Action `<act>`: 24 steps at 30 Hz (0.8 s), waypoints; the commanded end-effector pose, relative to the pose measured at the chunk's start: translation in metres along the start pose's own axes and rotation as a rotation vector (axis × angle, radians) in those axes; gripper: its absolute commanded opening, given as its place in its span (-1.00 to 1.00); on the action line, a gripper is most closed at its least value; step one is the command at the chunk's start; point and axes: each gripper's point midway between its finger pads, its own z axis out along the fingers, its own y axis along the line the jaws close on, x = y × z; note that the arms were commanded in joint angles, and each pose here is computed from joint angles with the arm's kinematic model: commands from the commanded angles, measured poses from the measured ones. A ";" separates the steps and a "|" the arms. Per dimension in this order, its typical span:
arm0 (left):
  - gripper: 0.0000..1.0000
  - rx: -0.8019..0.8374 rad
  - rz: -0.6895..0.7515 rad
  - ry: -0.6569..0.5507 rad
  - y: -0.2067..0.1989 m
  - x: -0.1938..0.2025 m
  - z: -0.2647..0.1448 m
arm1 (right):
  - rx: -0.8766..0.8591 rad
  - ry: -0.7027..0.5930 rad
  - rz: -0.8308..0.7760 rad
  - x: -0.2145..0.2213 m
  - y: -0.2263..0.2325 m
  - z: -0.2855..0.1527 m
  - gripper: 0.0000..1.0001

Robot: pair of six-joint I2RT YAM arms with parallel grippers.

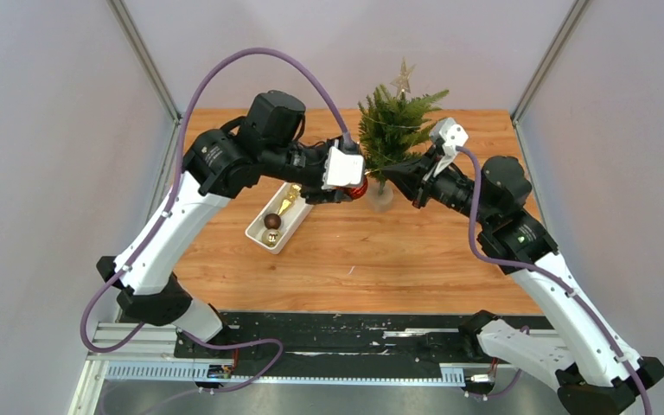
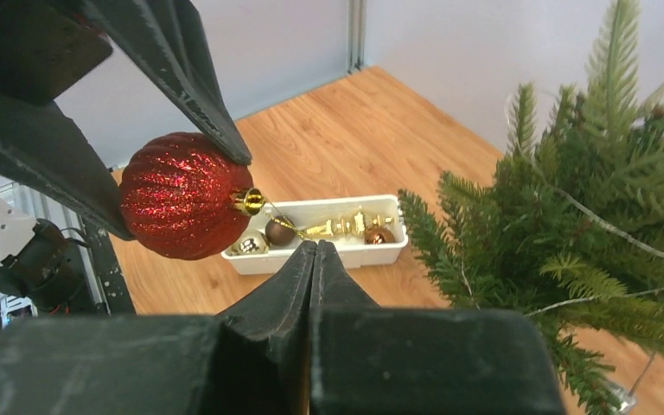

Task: Decorate the small christmas tree
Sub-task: Hang the decoration item on the Christmas tree.

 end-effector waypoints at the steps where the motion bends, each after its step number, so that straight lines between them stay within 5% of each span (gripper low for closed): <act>1: -1.00 -0.142 0.330 0.115 0.029 0.011 -0.013 | 0.045 -0.003 0.061 -0.010 -0.009 0.004 -1.00; 7: -1.00 -0.236 0.691 0.257 0.048 0.043 0.000 | 0.073 0.016 0.095 -0.006 -0.017 0.014 -1.00; 13: -1.00 -0.378 0.886 0.290 0.067 0.042 0.004 | 0.104 0.044 0.122 -0.002 -0.024 0.019 -1.00; 20: -1.00 -0.421 0.944 0.277 0.065 0.042 0.009 | 0.086 0.051 0.104 0.000 -0.019 0.013 -1.00; 24: -1.00 -0.379 0.913 0.230 0.050 0.036 0.004 | -0.057 0.053 0.011 0.001 0.008 -0.001 -0.59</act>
